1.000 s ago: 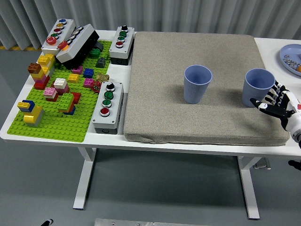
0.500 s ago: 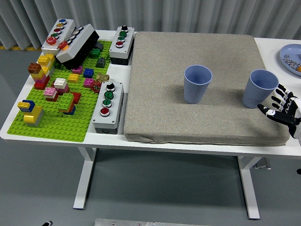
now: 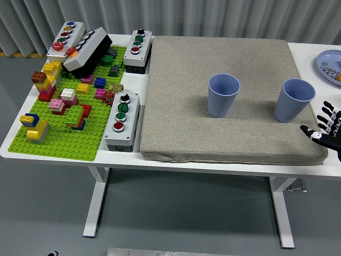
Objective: Pick cup pour cup place
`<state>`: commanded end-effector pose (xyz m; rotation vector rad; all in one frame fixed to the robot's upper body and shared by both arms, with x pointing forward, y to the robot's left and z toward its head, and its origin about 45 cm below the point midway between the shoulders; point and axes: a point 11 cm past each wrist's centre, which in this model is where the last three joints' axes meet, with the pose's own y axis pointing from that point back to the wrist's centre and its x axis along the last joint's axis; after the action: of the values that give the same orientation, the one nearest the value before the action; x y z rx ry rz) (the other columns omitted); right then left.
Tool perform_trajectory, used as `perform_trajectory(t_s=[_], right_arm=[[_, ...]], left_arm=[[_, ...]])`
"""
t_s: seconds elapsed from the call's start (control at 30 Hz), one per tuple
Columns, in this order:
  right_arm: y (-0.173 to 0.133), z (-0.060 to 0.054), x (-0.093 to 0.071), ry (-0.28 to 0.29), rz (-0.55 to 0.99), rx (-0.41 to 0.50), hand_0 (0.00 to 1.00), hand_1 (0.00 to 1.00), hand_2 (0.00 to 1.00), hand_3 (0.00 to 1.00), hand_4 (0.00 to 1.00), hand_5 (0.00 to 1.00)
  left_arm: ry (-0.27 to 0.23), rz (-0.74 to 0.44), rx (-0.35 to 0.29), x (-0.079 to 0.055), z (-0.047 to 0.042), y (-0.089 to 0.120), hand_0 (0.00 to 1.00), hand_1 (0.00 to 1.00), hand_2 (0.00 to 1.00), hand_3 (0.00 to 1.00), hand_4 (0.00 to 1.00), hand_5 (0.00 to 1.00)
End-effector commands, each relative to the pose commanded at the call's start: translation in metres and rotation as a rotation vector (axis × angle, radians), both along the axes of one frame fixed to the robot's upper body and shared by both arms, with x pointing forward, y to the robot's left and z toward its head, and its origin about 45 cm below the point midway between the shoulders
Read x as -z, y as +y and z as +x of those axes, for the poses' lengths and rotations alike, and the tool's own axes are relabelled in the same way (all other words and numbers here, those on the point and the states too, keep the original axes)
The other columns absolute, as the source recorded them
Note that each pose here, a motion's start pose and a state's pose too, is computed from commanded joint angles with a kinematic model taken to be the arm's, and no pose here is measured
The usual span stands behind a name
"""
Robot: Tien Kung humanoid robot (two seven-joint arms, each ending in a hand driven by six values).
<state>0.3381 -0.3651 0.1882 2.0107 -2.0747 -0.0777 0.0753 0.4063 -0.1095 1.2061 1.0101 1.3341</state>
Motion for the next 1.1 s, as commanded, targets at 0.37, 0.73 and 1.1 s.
perform_trajectory(t_s=[0.37,0.73,1.1], right_arm=[[-0.013,0.043,-0.103,-0.251,0.093,0.148,0.906,0.832,0.883,0.858,0.855,0.648],[-0.013,0.069,-0.096,-0.246,0.237,0.251,0.925,0.807,0.842,0.822,0.793,0.998],[-0.012,0.067,-0.094,-0.238,0.201,0.236,0.93,0.811,0.85,0.827,0.797,0.998]], left_arm=[[-0.009,0.013,-0.001,-0.003,0.0042,0.006,0.84,0.812,0.88,0.787,0.623,0.998],[-0.023,0.013,-0.001,-0.003,0.0104,0.005,0.839,0.814,0.881,0.786,0.623,0.998],[-0.021,0.011,0.002,-0.003,0.0099,0.004,0.839,0.813,0.88,0.786,0.623,0.998]])
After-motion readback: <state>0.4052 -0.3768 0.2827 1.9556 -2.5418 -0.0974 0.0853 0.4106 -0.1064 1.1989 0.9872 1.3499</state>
